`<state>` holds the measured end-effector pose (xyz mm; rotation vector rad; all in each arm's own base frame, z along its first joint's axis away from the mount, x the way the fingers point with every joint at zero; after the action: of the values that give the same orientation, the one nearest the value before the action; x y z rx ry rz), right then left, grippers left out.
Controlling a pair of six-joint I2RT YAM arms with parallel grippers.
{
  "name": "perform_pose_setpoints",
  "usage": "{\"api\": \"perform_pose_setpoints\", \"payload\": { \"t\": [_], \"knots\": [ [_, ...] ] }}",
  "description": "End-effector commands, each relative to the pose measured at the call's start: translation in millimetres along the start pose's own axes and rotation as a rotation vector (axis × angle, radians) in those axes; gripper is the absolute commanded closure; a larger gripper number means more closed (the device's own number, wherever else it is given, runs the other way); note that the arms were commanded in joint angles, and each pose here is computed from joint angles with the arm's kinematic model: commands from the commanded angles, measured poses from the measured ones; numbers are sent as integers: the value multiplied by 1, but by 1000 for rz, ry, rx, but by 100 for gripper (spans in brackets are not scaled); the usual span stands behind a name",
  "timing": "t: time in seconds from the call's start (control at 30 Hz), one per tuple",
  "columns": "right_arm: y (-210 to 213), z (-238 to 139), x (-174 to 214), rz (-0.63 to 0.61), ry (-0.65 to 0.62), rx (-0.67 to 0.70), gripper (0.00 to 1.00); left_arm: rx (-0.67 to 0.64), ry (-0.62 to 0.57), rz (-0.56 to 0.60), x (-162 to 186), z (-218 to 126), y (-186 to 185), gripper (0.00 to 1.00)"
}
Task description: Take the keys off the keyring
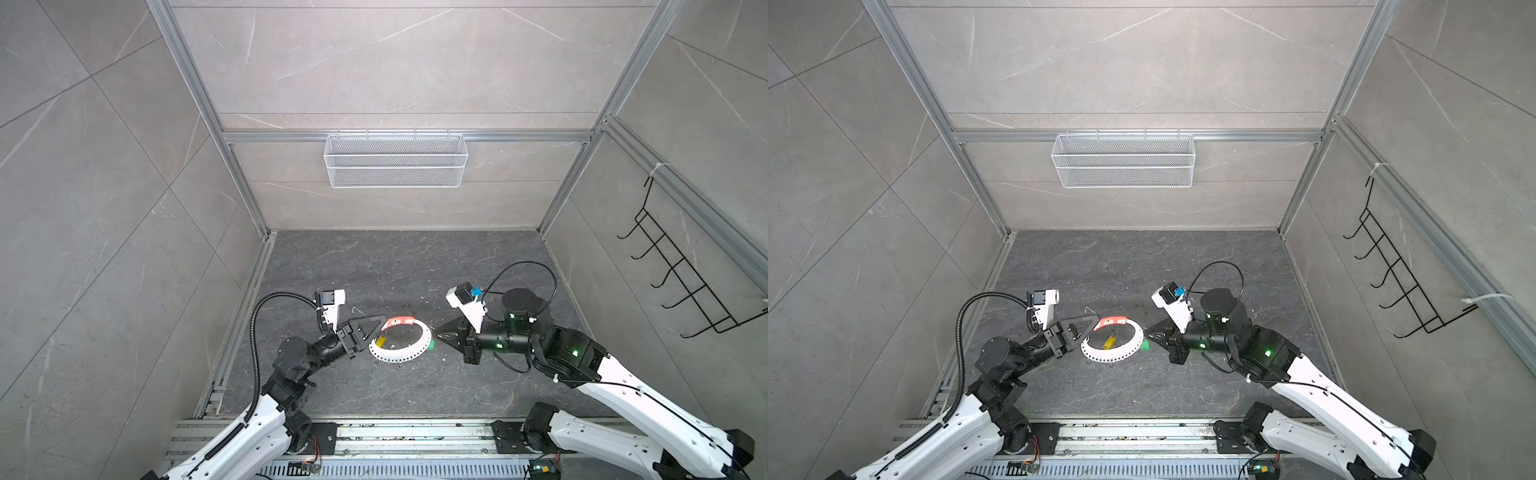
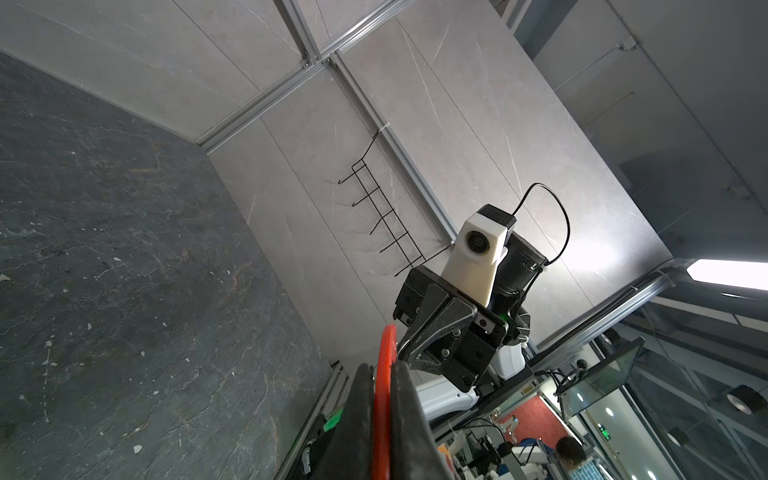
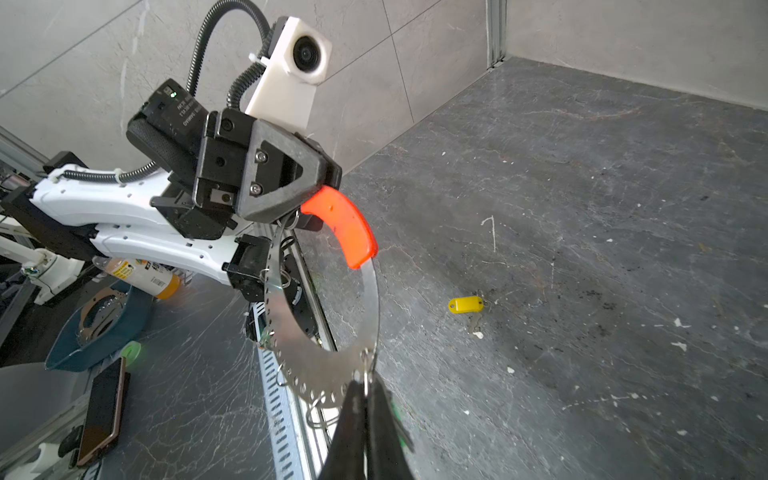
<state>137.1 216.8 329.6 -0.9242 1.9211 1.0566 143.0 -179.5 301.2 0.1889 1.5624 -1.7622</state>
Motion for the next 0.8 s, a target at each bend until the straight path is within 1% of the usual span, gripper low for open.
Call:
{"api": "perform_pose_setpoints", "payload": {
  "t": [0.0,0.27,0.5,0.67,0.77],
  "knots": [
    [6,-5,-1,-69,-4,-27,100,85,43,79,-3,3,-23,100],
    [9,-4,4,-110,39,-53,100,98,40,110,-7,3,-30,100],
    [10,-3,6,-130,57,-65,100,135,43,157,-13,4,-46,100],
    [13,-5,5,-157,48,-61,100,149,59,194,-18,6,-58,100],
    [17,-8,5,-170,43,-70,100,131,83,202,-18,7,-58,100]
  ]
}}
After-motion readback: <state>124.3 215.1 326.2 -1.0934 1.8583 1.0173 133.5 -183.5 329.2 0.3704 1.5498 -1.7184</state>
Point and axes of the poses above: each gripper's point midway between its finger pads, its own z axis out along the fingers, its own y axis along the line the jaws close on, x = y × z, the point moved 6 cm from there along -z, back along the fingers, and after that the axes turned 1 degree about z, right-handed, at the moved point
